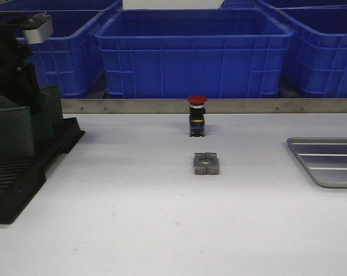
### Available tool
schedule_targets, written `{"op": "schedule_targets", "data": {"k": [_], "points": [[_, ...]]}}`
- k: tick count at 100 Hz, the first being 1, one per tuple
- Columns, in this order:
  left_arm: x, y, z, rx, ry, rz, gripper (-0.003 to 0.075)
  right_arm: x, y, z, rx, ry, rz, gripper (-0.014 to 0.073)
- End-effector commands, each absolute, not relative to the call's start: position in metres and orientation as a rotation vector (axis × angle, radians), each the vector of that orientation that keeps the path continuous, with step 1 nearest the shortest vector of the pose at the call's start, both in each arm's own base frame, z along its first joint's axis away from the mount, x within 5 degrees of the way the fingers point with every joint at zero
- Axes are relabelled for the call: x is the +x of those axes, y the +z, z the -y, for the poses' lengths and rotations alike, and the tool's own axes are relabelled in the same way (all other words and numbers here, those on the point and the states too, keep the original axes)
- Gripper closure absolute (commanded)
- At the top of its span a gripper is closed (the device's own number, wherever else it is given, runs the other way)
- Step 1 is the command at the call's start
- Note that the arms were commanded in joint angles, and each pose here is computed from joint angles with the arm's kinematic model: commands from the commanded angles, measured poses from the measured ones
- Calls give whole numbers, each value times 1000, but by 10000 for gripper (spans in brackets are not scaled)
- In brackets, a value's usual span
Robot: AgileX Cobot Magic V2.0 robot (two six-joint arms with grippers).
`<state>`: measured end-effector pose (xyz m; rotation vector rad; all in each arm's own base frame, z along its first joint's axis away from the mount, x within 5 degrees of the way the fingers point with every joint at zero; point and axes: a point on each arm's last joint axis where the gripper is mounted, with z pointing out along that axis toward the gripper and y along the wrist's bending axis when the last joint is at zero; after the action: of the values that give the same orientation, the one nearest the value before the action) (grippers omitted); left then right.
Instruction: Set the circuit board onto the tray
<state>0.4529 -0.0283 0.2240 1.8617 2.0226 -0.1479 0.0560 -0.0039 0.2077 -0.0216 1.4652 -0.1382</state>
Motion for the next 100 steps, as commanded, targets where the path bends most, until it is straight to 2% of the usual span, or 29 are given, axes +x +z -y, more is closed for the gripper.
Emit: {"op": "schedule_targets", "data": {"k": [1,25,35,60,81,100], "points": [[450,260,29,1802,-91,-1959,738,52,221,3,-25,-147,-1345,657],[450,273,31,1818,-99,-1933,740,52,221,3,-25,-147,-1345,657],[447,285,37,1871,-130,-1889,740,52,221,3,-25,-147,-1345,657],[445,302,56,1837,-173,-1799,741,52,221,3,-25,-147,-1345,657],[434,324,94,1732,-348,-1686,740,52,221,3,-25,-147,-1345,657],[413,346,140,1761,-429,-1546,740,52,221,3,-25,-147,-1345,657]]}}
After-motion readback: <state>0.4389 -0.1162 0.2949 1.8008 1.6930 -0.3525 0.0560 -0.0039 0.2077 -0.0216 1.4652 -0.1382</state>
